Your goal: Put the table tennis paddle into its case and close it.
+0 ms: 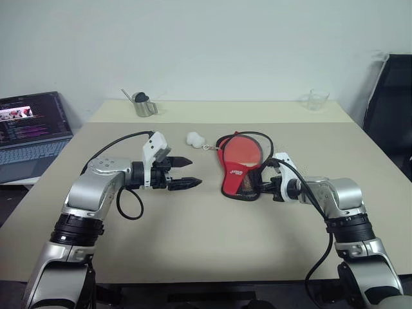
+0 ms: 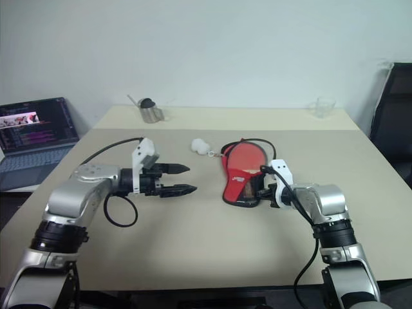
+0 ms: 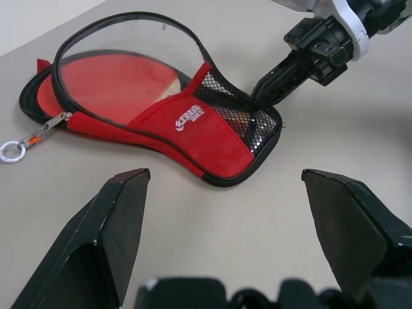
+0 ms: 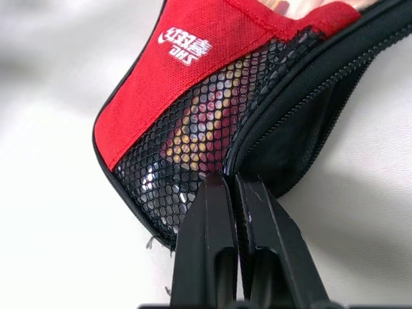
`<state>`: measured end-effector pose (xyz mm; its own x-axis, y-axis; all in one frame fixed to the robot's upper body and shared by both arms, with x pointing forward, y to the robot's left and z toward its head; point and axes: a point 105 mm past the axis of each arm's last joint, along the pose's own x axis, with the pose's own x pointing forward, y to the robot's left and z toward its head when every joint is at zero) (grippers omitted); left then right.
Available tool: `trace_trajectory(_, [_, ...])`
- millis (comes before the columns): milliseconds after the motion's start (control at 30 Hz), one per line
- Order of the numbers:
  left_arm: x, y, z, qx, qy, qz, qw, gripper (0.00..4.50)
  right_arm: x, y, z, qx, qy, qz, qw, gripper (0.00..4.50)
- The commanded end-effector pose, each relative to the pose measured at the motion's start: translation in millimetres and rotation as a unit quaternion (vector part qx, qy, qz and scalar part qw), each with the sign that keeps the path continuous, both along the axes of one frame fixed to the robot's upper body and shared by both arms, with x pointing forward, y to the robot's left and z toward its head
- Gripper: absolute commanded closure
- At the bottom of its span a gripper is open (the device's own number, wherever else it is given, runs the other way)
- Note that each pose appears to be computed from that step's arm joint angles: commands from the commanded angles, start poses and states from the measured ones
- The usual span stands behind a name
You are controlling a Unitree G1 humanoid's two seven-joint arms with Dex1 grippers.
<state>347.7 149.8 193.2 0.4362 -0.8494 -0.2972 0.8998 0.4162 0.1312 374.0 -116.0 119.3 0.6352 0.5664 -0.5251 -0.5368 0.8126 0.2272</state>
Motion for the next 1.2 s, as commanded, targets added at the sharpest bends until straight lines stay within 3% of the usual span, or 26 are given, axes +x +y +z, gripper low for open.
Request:
trace_trajectory(33, [0,-4,13,-0.001,-0.026,-0.012,1.0,0.36,-1,5,11,0.01,-0.012,0.019,1.0,4.47])
trace_trajectory(233, [0,-3,9,0.0,-0.023,-0.009,1.0,0.36,2,3,10,0.006,-0.015,0.012,1.0,4.47])
trace_trajectory(667, [0,-6,9,-0.002,-0.022,-0.012,1.0,0.36,18,-8,36,0.021,-0.051,-0.019,0.998,4.47])
trace_trajectory(967, [0,-12,8,-0.003,-0.021,-0.017,1.0,0.36,37,-20,25,0.008,-0.046,-0.066,0.997,4.47])
trace_trajectory(1067, [0,-10,7,-0.001,-0.02,-0.015,1.0,0.36,36,-17,24,0.016,-0.041,-0.059,0.997,3.85])
trace_trajectory(1200, [-1,-9,5,0.001,-0.017,-0.013,1.0,0.36,34,-17,28,0.033,-0.036,-0.059,0.997,2.5])
